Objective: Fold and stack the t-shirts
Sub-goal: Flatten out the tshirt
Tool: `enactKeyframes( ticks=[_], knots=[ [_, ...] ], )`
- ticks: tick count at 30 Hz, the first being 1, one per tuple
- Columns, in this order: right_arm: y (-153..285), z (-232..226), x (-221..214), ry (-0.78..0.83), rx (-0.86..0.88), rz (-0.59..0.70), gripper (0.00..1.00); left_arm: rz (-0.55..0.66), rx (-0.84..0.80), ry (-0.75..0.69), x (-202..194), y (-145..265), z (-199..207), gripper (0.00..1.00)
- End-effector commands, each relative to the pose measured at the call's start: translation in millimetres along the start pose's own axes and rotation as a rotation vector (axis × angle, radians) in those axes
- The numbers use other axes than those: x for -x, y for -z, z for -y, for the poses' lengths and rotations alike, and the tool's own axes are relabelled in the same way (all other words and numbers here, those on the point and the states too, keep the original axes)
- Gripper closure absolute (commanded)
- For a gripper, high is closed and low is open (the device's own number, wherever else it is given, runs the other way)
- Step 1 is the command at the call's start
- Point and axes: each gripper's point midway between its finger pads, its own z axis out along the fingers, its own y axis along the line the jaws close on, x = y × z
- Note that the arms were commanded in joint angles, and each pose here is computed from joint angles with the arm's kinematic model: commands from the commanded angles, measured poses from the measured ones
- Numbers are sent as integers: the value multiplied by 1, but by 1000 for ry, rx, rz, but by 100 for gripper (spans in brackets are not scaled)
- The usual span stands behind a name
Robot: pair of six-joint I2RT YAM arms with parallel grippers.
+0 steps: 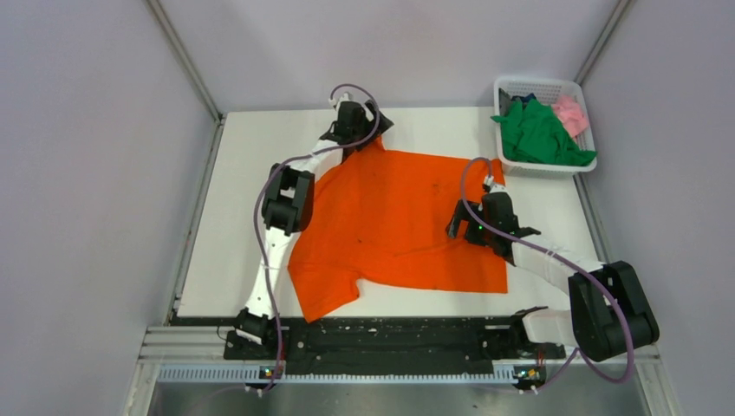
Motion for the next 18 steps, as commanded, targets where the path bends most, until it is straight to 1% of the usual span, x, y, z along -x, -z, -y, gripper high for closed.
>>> enactKeyframes(
  ticks=[1, 5, 7, 9, 13, 18],
  knots=[
    [3, 26, -38, 13, -105, -118, 1, 62, -177, 24, 20, -16, 41, 1],
    [4, 26, -38, 9, -105, -115, 1, 170, -254, 18, 40, -34, 69, 1],
    [5, 26, -38, 8, -104, -112, 1, 189, -282, 33, 41, -40, 72, 1],
    [6, 25, -37, 8, -101, -108, 1, 191, -314, 18, 43, -38, 78, 1],
    [7, 25, -34, 7, -100, -96, 1, 186, -323, -123, 55, -13, 99, 1],
    [14, 20, -25, -1, -89, -79, 1, 193, -299, -286, 82, 50, 133, 1]
  ],
)
